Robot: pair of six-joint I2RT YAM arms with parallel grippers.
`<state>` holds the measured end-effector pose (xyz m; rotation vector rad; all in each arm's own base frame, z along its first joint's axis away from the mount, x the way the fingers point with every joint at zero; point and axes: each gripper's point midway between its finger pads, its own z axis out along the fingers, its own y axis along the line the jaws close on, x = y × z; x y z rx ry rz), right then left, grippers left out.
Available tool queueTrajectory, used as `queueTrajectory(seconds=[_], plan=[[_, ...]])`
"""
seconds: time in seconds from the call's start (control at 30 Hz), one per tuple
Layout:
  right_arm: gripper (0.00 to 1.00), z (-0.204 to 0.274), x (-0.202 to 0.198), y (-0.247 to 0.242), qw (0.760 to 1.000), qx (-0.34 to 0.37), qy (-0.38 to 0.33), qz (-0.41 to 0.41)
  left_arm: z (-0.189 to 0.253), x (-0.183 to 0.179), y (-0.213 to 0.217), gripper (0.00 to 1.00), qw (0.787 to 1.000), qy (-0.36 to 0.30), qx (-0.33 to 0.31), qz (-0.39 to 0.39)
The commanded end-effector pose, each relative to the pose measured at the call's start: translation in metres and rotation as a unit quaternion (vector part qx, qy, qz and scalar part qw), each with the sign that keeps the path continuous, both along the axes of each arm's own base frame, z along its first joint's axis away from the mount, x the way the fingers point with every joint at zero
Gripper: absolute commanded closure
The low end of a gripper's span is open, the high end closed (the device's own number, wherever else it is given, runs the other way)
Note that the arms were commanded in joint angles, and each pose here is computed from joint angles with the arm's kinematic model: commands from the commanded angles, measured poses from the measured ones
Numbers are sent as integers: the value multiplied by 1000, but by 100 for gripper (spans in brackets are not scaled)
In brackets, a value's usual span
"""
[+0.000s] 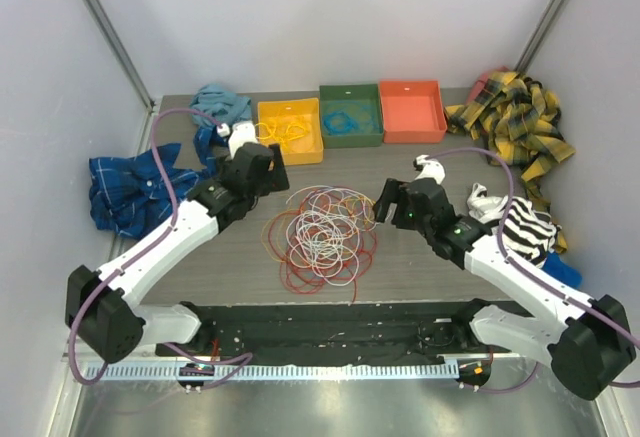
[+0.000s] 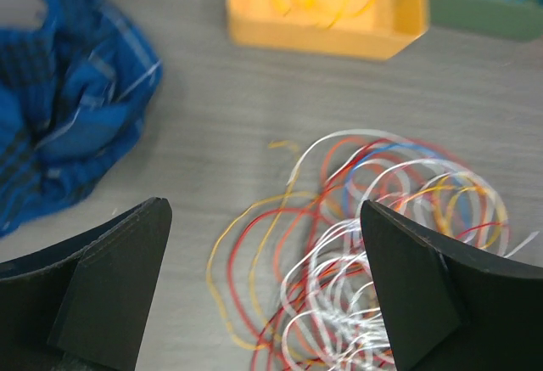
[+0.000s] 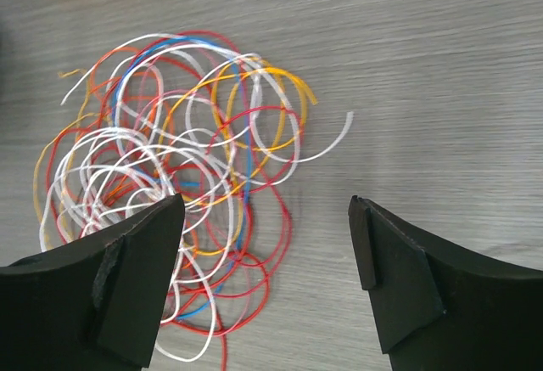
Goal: Untangle the cables
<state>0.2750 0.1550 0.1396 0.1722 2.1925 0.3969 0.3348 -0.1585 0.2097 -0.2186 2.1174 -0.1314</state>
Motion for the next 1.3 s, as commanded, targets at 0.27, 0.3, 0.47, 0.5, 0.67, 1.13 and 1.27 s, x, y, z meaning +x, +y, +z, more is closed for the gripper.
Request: queueTrajectory(seconds=[0.27,0.3,0.47,0.5,0.67,1.13,1.27], plan=[[13,14,-23,143,981,-17,-15,193,-38,-51,24,0,995,60,-59,46],[17,13,-25,149,980,-16,-15,199,-39,-56,27,0,995,62,-59,48],[36,7,-27,180,974,-9,-11,224,-23,-69,41,0,996,38,-61,48],[39,7,-29,186,973,-8,-11,231,-19,-72,47,0,996,30,-59,53],[47,-8,-24,208,970,-19,6,243,-14,-76,54,0,997,17,-53,53],[99,87,8,175,980,-46,-110,159,-19,-82,55,0,998,21,-51,43],[99,186,18,139,971,-75,-197,116,-18,-78,50,0,998,18,-58,36]])
